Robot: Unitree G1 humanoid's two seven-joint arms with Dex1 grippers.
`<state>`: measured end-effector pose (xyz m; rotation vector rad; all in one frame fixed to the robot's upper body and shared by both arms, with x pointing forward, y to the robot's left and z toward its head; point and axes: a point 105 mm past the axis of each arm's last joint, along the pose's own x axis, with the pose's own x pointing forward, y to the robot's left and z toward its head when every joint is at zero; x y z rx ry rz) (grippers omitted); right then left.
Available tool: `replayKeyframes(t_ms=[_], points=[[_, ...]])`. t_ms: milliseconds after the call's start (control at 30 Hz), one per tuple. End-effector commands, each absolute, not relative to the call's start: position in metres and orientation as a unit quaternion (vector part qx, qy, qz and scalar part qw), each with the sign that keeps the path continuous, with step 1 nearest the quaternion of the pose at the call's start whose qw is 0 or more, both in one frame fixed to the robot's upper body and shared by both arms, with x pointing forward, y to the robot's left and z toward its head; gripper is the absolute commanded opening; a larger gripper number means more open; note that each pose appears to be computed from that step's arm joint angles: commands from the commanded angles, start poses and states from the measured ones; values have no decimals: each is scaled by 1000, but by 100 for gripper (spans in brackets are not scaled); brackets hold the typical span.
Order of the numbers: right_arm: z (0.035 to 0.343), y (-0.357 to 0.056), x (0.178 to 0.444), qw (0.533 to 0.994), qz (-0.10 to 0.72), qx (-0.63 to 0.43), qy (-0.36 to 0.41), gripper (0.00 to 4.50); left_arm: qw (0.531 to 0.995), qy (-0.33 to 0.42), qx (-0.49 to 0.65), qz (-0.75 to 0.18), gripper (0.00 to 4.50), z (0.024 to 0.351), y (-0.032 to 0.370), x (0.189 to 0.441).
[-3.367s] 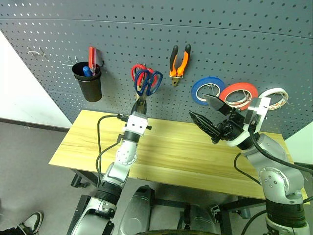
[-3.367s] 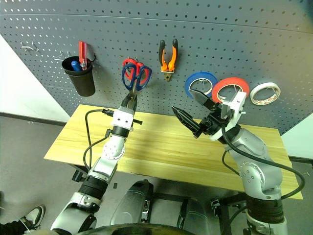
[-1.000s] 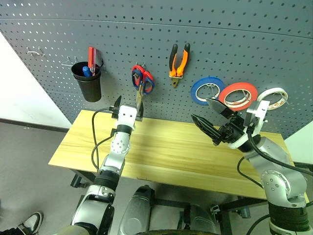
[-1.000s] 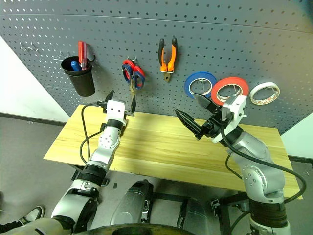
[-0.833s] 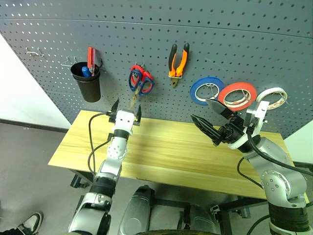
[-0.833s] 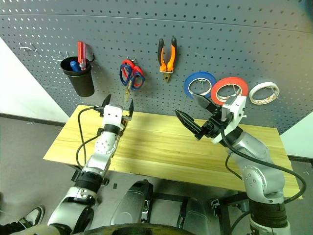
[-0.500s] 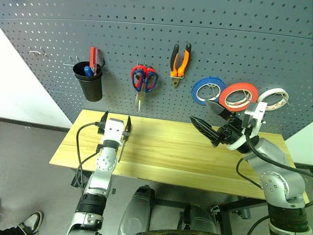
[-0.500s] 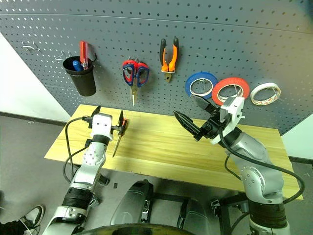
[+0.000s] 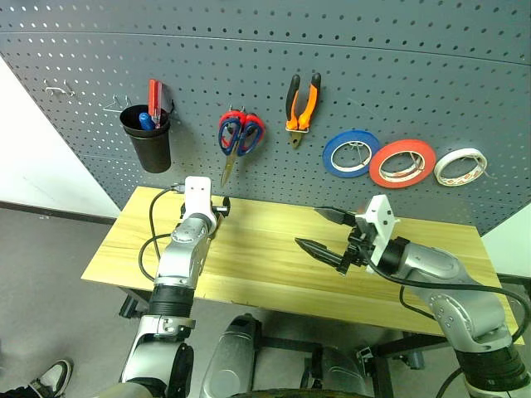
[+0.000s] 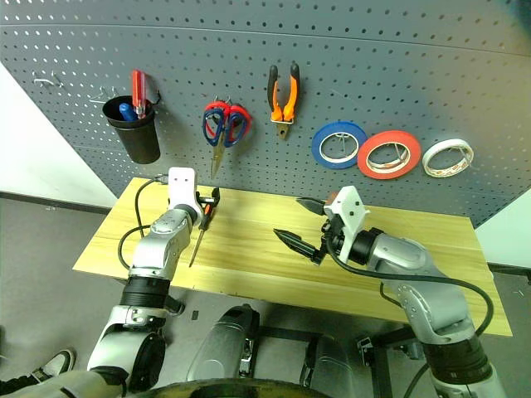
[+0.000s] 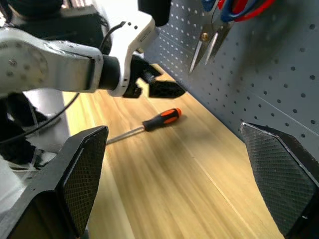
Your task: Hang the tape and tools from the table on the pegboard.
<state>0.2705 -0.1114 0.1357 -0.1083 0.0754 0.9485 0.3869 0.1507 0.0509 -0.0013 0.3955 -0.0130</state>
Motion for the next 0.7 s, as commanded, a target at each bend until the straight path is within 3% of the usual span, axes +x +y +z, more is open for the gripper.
replayKeyframes(t_ms=[33,267,700], points=[[145,-106,272,886,459,-60,10,450,980,197,-5,-13,449,57,148,388],[146,-105,271,885,463,-58,6,450,967,253,-2,-32,449,30,141,376],[143,-106,267,886,460,-53,11,450,953,299,-39,-26,449,20,140,379]])
